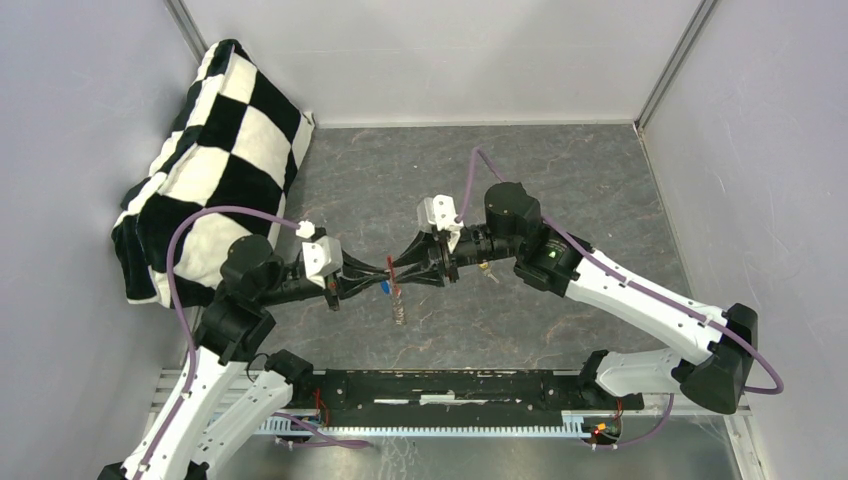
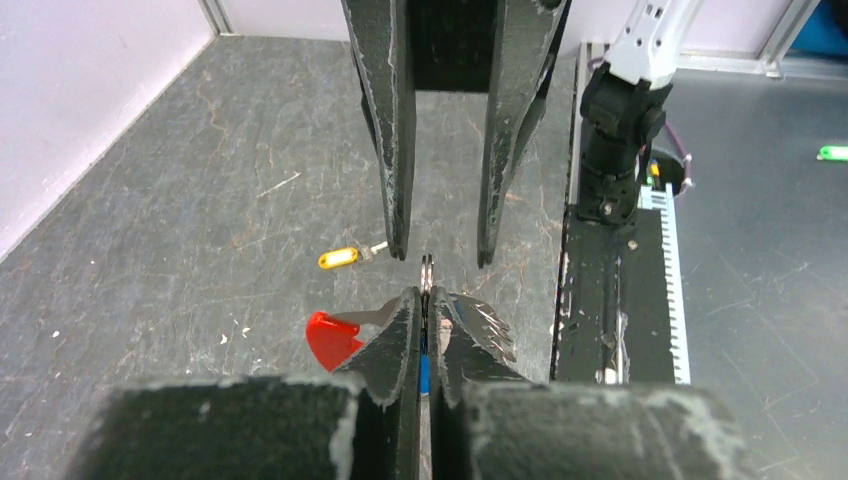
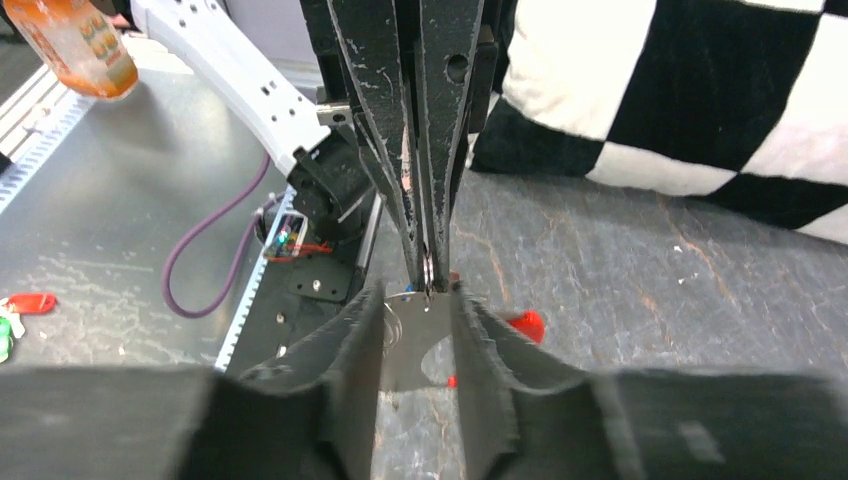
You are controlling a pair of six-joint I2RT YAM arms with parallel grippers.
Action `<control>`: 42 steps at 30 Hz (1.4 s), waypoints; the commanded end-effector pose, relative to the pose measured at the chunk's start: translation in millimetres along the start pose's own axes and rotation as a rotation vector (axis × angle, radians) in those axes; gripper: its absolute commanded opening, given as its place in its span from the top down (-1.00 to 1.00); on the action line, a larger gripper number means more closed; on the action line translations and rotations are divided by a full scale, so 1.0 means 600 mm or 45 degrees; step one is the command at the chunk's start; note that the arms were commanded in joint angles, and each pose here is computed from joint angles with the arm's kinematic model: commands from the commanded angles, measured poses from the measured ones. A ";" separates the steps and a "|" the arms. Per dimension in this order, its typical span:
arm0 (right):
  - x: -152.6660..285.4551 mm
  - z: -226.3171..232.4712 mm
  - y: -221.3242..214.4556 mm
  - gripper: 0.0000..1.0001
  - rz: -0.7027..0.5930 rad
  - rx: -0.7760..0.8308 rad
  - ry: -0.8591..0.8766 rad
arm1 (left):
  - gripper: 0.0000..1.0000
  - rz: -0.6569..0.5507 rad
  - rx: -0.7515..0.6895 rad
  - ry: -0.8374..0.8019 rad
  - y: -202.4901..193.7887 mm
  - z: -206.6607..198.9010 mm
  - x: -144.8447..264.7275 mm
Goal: Put the keys on the keyring
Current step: Insert the key onto the keyring.
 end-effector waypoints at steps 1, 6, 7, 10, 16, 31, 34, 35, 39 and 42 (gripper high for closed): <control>0.022 -0.006 0.033 0.15 0.036 0.099 0.002 | 0.96 0.055 -0.138 -0.014 0.007 0.001 0.007; 0.021 -0.015 0.035 0.00 0.177 0.082 0.073 | 0.96 0.145 -0.188 -0.039 0.002 0.003 0.011; 0.018 -0.017 0.032 -0.01 0.200 0.072 0.086 | 0.96 0.150 -0.198 -0.039 0.002 0.003 0.011; 0.009 -0.021 0.032 -0.01 0.246 0.056 0.124 | 0.96 0.154 -0.229 -0.048 0.003 0.003 0.012; -0.018 -0.022 0.035 0.02 0.325 0.067 0.148 | 0.96 0.162 -0.245 -0.065 0.001 0.002 0.013; -0.047 -0.025 0.032 0.27 0.392 0.048 0.151 | 0.96 0.154 -0.278 -0.067 0.002 -0.002 0.017; -0.052 -0.024 0.027 0.29 0.401 0.046 0.163 | 0.95 0.153 -0.277 -0.069 0.002 -0.003 0.018; -0.053 -0.023 0.026 0.30 0.405 0.045 0.168 | 0.96 0.152 -0.278 -0.069 0.002 -0.004 0.018; -0.053 -0.022 0.020 0.33 0.423 0.038 0.173 | 0.96 0.149 -0.287 -0.068 0.002 -0.004 0.019; -0.054 -0.022 0.021 0.53 0.419 0.040 0.172 | 0.96 0.149 -0.284 -0.072 0.002 -0.005 0.019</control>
Point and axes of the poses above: each gripper's point midway between its finger pads, its own x axis back along the fingers, its own z axis along the line the jaws close on, y = z × x, the point moved 9 cm from there along x, back along the fingers, and after that the axes turned 12 degrees about x, right-handed, at the moved point
